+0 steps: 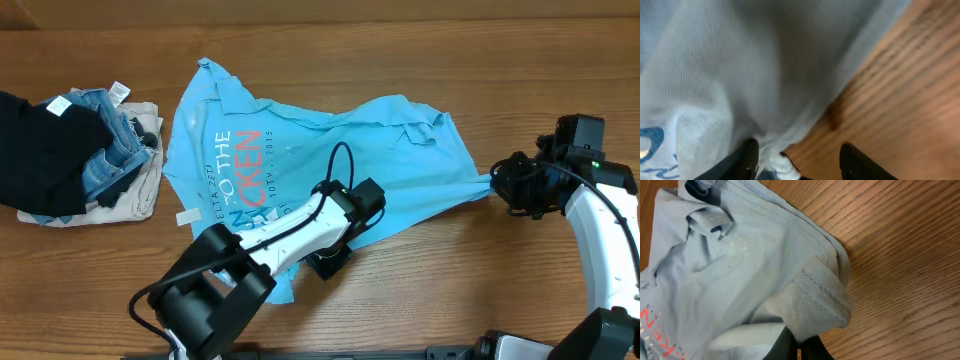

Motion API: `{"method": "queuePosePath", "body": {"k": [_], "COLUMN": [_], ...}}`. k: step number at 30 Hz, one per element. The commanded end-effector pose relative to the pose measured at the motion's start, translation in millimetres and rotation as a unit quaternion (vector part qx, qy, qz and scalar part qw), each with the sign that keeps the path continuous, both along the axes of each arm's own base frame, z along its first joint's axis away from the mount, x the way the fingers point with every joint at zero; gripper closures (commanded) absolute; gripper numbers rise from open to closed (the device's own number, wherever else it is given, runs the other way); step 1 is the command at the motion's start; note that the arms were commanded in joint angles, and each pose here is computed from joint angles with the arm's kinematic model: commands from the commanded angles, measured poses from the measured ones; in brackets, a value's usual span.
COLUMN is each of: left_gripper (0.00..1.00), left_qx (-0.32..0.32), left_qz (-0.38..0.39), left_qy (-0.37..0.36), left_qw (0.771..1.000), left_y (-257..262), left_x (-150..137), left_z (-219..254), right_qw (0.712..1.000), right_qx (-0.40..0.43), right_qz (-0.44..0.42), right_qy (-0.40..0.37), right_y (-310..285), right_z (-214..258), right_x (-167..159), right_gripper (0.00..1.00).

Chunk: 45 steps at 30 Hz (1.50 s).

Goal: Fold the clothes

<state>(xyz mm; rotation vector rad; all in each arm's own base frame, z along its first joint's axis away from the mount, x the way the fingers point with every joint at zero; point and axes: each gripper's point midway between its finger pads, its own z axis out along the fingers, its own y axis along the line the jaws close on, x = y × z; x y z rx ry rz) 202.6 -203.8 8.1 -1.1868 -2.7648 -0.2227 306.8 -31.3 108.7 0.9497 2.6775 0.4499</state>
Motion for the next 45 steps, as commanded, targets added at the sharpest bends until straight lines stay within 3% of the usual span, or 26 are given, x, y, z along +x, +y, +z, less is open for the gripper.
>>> {"method": "queuePosePath", "body": {"k": [1, 6, 9, 10, 12, 17, 21, 24, 31, 34, 37, 41, 45], "left_gripper": [0.44, 0.49, 0.73, 0.91, 0.95, 0.96, 0.96, 0.96, 0.96, 0.96, 0.96, 0.96, 0.96], "left_qx": [0.013, 0.021, 0.014, 0.008, 0.004, 0.035, 0.07, 0.071, -0.011, -0.049, -0.088, -0.142, -0.215], "left_qz": [-0.03, -0.042, -0.039, -0.037, -0.033, -0.013, 0.035, 0.083, 0.16, 0.17, 0.166, 0.161, 0.152], "left_qy": [-0.004, 0.007, 0.0, -0.005, -0.009, -0.004, -0.024, -0.059, -0.165, -0.222, -0.266, -0.314, -0.373], "left_qw": [0.999, 0.999, 0.999, 0.999, 0.999, 0.999, 0.997, 0.992, 0.973, 0.959, 0.946, 0.925, 0.89], "left_y": [4.0, 5.1, 2.1, 0.3, -0.1, 13.1, 27.9, 41.1, 73.7, 85.8, 90.3, 92.1, 91.6], "left_x": [5.6, 4.6, 9.0, 12.2, 15.9, 13.5, 19.4, 25.1, 30.9, 28.8, 26.9, 24.4, 21.2], "left_z": [-7.1, -16.9, -19.1, -19.7, -20.2, -9.3, 40.4, 94.5, 213.7, 261.9, 297.1, 337.9, 395.3], "right_qw": [1.0, 1.0, 1.0, 1.0, 1.0, 1.0, 1.0, 0.997, 0.994, 0.993, 0.985, 0.981, 0.96], "right_qx": [-0.005, -0.005, -0.005, -0.005, -0.005, -0.005, -0.013, -0.057, -0.061, -0.049, 0.017, -0.05, -0.085], "right_qz": [0.002, 0.002, 0.002, 0.002, 0.002, 0.002, 0.009, 0.002, -0.001, 0.034, 0.099, 0.068, 0.064], "right_qy": [-0.015, -0.014, -0.014, -0.014, -0.014, -0.014, -0.026, -0.055, -0.085, -0.104, -0.137, -0.173, -0.258], "right_y": [-1.3, -1.2, -1.2, -1.2, -1.2, -1.1, -3.5, -18.2, -16.4, -7.2, 24.3, 7.0, 8.8], "right_z": [8.1, 8.0, 8.0, 8.0, 8.0, 8.0, 16.1, 50.9, 105.2, 114.7, 131.9, 169.7, 245.5], "right_x": [5.4, 5.3, 5.3, 5.3, 5.3, 5.2, 10.2, 19.2, 18.4, 21.1, 17.7, 8.3, -6.6], "right_gripper": [0.95, 0.95, 0.95, 0.95, 0.95, 0.95, 0.96, 0.96, 0.96, 0.96, 0.96, 0.96, 0.96]}}
